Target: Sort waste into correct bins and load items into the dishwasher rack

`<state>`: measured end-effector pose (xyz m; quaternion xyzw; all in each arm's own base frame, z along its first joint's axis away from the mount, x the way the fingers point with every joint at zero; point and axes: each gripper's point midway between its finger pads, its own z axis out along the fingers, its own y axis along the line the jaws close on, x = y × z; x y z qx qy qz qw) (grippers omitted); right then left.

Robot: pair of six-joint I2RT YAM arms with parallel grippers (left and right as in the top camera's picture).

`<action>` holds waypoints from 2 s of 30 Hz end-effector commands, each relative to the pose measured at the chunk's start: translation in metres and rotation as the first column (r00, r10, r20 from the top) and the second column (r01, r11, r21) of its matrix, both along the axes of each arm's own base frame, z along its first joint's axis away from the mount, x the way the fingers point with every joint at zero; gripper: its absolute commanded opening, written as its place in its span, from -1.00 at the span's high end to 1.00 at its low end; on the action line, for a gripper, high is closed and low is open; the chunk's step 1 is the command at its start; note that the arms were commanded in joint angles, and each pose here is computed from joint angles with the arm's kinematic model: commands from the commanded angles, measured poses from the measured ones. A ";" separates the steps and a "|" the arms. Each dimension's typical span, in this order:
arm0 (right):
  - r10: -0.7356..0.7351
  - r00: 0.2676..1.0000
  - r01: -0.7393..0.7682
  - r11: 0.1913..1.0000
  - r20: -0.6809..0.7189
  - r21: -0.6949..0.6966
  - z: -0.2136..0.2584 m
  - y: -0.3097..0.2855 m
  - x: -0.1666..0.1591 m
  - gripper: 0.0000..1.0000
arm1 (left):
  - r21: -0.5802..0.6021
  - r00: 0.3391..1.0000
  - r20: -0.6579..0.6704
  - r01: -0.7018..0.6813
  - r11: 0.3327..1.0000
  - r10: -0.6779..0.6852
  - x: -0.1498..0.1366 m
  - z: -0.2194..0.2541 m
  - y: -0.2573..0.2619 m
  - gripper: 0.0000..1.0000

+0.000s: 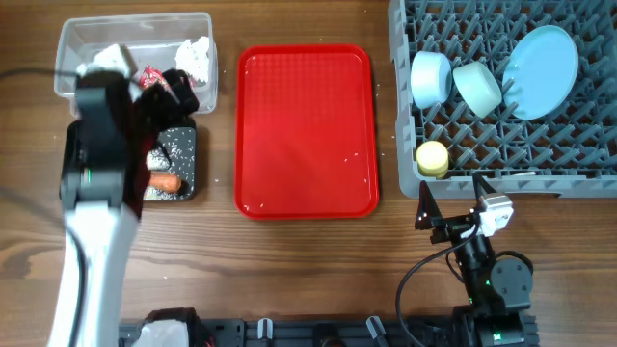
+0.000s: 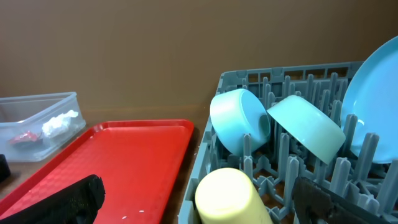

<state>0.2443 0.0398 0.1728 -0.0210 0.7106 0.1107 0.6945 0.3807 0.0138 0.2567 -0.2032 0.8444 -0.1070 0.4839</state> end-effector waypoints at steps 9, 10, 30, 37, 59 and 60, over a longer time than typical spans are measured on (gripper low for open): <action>0.005 1.000 -0.005 1.000 -0.002 0.005 -0.001 0.001 0.000 -1.00 | 0.043 0.940 0.340 -0.055 0.998 0.037 -0.097 -0.037 0.011 -1.00; 0.005 1.000 -0.005 1.000 -0.002 0.005 -0.001 0.001 0.000 -1.00 | 0.045 0.927 0.373 -0.057 0.997 0.037 -0.106 -0.040 0.010 -1.00; 0.005 1.000 -0.005 1.000 -0.002 0.005 -0.001 0.001 0.000 -1.00 | 0.047 0.856 0.518 -0.017 0.999 -0.010 -0.135 -0.064 -0.006 -1.00; 0.005 1.000 -0.005 1.000 -0.002 0.005 -0.001 0.001 0.000 -1.00 | 0.009 0.856 0.517 -0.016 1.000 0.009 -0.134 -0.079 -0.006 -1.00; 0.005 1.000 -0.005 1.000 -0.002 0.005 -0.001 0.001 0.000 -1.00 | -0.008 0.897 0.443 0.002 1.000 0.001 -0.135 -0.100 -0.010 -1.00; 0.005 1.000 -0.005 1.000 -0.002 0.005 -0.001 0.001 0.000 -0.99 | -0.008 0.897 0.443 0.002 1.000 0.001 -0.135 -0.100 -0.010 -1.00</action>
